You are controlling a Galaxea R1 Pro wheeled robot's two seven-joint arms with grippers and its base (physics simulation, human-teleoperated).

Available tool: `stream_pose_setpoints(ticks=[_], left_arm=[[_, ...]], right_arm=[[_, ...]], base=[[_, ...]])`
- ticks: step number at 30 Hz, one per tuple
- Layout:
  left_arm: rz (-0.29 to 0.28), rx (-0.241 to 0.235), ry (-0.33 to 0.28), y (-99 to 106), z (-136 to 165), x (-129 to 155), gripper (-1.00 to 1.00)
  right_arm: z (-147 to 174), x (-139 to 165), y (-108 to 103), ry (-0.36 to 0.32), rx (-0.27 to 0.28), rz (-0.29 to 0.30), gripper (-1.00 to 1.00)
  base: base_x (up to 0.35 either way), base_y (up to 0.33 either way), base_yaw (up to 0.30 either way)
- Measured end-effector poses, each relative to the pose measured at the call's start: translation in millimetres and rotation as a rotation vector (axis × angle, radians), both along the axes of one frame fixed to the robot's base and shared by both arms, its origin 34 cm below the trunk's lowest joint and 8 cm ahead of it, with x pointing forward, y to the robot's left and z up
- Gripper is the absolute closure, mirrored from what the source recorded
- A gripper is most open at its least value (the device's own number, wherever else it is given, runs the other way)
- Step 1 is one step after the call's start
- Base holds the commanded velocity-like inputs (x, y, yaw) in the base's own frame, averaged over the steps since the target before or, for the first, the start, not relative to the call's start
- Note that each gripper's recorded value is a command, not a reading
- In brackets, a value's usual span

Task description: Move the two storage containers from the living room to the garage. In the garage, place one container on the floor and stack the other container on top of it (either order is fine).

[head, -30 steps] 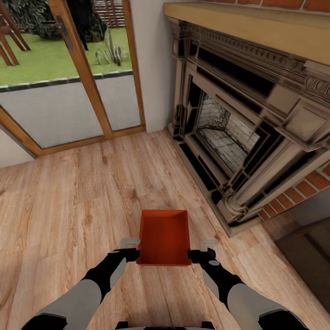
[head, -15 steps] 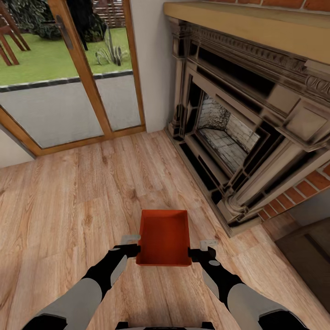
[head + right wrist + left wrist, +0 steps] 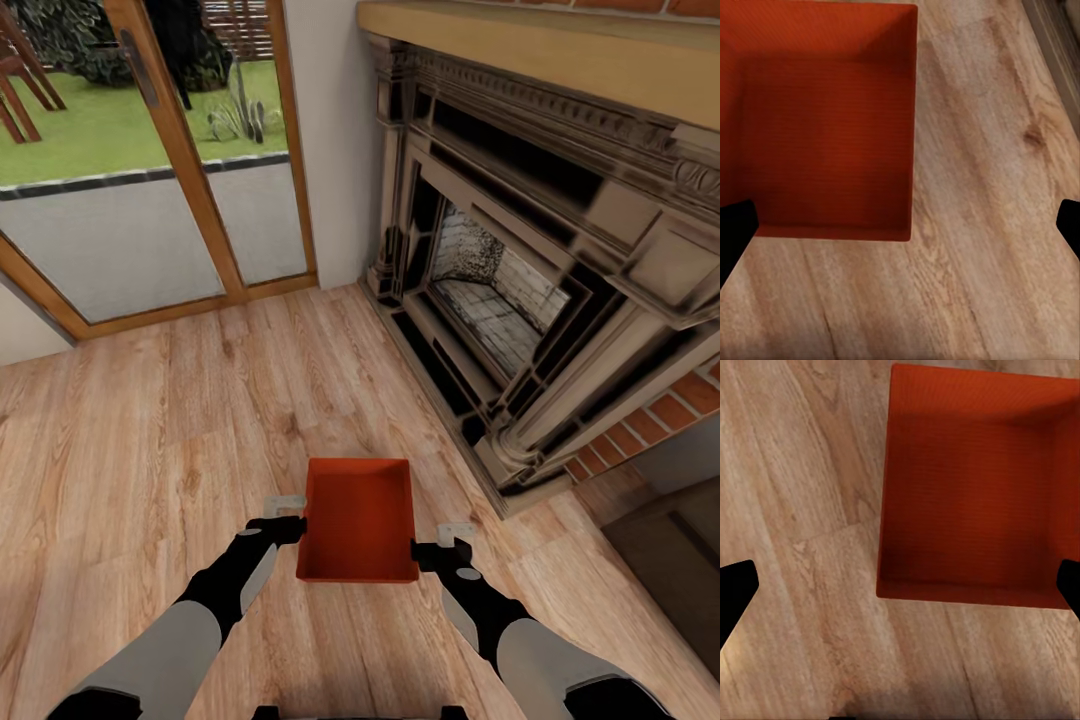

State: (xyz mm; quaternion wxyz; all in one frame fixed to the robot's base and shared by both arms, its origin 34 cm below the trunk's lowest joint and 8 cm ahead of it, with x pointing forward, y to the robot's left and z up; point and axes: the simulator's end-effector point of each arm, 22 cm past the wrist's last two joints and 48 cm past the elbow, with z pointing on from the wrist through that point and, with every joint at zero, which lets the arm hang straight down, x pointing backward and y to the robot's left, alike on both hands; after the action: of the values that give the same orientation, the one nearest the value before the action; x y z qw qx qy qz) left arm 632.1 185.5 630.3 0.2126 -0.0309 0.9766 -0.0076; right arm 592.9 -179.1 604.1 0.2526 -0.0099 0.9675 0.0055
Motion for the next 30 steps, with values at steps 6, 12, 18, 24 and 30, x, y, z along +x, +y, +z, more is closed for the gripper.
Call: stream_pose_setpoints(ticks=[6, 12, 18, 24, 30], left_arm=[[0.001, 0.0, -0.001, 0, -4, 3, -1.0], [0.003, 0.0, 0.0, 1, -10, 4, -1.0], [0.001, 0.001, 0.019, 1, -19, -1, -1.0], [0.01, 0.013, 0.038, 4, -28, -5, -1.0], [0.044, 0.066, 0.06, 18, -39, -12, -1.0]], right_arm=[[-3, 5, 0, -0.013, 0.001, -0.002, -1.0], [-7, 9, -1, -0.024, 0.001, -0.003, -1.0], [-9, 16, 0, -0.043, 0.004, -0.005, -1.0], [-13, 22, 1, -0.051, 0.003, -0.005, -1.0], [-19, 23, -2, -0.048, -0.014, -0.005, -1.0]], base=[[0.0, 0.0, 0.0], [0.0, 0.0, 0.0], [0.0, 0.0, 0.0], [0.0, 0.0, 0.0], [0.0, 0.0, 0.0]])
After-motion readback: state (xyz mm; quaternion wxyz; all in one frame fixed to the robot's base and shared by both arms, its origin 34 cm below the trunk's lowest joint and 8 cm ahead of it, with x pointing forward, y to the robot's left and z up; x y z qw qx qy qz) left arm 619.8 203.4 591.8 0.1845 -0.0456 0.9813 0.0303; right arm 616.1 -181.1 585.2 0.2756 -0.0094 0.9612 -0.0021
